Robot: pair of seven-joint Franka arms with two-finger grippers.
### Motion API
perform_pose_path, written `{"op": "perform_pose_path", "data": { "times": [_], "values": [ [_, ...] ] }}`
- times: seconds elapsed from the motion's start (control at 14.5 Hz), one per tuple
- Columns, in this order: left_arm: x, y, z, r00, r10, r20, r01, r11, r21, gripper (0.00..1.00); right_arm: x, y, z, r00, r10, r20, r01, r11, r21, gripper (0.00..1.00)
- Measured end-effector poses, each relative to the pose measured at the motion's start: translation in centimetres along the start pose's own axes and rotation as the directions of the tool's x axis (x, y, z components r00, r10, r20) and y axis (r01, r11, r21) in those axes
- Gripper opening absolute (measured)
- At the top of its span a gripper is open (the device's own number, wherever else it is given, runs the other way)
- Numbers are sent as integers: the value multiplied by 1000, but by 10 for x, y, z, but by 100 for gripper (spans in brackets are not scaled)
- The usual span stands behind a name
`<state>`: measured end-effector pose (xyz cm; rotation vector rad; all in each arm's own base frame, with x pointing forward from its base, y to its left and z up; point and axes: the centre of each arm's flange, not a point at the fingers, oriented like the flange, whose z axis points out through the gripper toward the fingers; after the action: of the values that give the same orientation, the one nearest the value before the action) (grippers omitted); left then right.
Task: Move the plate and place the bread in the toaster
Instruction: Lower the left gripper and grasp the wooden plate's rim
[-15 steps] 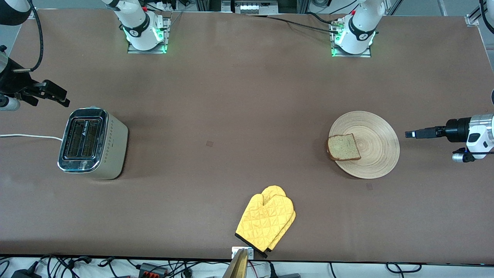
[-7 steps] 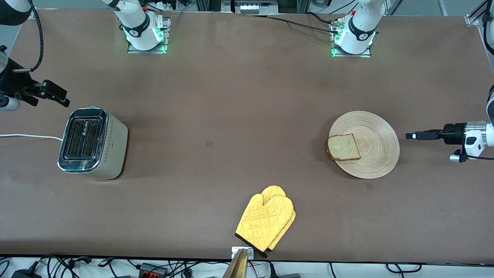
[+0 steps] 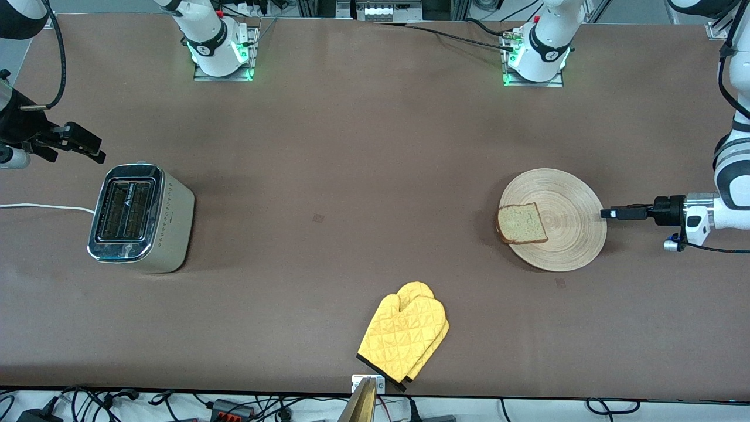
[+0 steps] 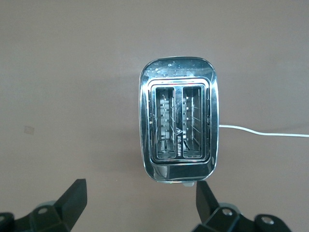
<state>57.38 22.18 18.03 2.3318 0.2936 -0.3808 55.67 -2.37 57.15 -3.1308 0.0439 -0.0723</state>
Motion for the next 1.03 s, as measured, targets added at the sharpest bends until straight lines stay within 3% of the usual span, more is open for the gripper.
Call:
{"op": "perform_pose_path", "data": {
  "times": [0.76, 0.9, 1.03],
  "values": [
    [1, -19, 33, 1000, 23, 5, -22, 999, -44, 97, 0, 0, 1, 1000, 0, 3, 0, 1000, 0, 100],
    [1, -18, 33, 1000, 29, 5, -29, 999, -44, 75, 0, 0, 2, 1000, 0, 4, 0, 1000, 0, 100],
    [1, -17, 34, 999, 44, 6, -44, 998, -45, 71, 0, 0, 2, 1000, 0, 4, 0, 1000, 0, 100]
  ]
}}
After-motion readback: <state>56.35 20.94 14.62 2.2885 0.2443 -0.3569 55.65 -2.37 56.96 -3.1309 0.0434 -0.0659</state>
